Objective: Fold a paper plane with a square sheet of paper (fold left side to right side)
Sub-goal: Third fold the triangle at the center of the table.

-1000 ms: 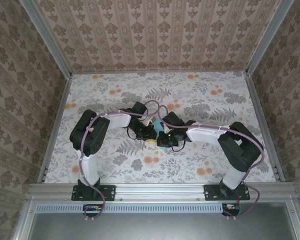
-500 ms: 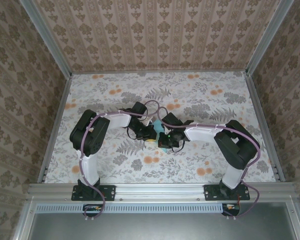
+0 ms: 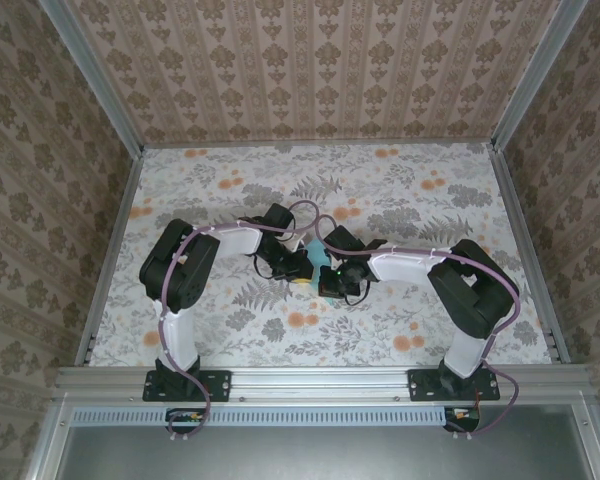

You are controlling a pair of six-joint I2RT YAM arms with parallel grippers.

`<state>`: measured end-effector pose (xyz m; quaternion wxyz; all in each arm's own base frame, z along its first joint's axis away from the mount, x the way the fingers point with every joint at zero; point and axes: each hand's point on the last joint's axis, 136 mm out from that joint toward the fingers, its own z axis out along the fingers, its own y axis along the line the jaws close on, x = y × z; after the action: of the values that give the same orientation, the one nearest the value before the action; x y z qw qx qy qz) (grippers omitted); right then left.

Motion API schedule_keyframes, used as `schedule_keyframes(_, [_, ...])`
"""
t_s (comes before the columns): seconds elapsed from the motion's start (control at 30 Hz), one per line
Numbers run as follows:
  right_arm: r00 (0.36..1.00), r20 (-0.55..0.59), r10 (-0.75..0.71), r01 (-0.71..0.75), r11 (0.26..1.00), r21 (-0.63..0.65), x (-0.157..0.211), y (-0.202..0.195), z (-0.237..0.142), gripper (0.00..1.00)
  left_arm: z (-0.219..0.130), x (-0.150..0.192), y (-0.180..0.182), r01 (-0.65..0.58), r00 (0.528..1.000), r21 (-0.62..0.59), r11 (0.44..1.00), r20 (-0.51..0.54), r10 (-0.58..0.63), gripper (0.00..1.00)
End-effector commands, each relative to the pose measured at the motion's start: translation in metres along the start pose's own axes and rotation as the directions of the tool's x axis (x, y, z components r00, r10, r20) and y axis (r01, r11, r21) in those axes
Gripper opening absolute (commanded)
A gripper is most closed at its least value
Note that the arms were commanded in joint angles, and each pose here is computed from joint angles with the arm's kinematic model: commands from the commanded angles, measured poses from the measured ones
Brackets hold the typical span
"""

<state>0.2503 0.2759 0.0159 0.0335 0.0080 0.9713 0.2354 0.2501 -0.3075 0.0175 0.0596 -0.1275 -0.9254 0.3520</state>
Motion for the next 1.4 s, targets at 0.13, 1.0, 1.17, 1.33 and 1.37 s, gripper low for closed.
schedule_keyframes(0.13, [0.994,-0.104,0.043,-0.032,0.994,0.108,0.027,-0.024,0.001,0.05,0.012,0.020,0.041,0.074,0.995,-0.140,0.987,-0.054,-0.083,0.11])
schedule_keyframes(1.0, [0.983,-0.167,0.075,-0.050,0.988,0.149,0.069,-0.048,-0.010,0.05,0.010,0.018,0.040,0.069,0.996,-0.148,0.987,-0.052,-0.077,0.11])
schedule_keyframes(1.17, [0.993,-0.112,0.028,-0.019,0.997,0.080,0.055,-0.027,-0.025,0.06,0.009,0.017,0.039,0.067,0.996,-0.146,0.987,-0.049,-0.075,0.11])
schedule_keyframes(1.33, [0.999,0.013,-0.030,0.031,0.999,-0.043,0.030,0.009,-0.052,0.06,0.008,0.016,0.037,0.064,0.997,-0.144,0.988,-0.043,-0.071,0.11])
schedule_keyframes(1.37, [0.999,0.025,-0.029,0.030,0.998,-0.054,0.027,0.011,-0.053,0.06,0.008,0.016,0.036,0.062,0.997,-0.142,0.988,-0.043,-0.068,0.11])
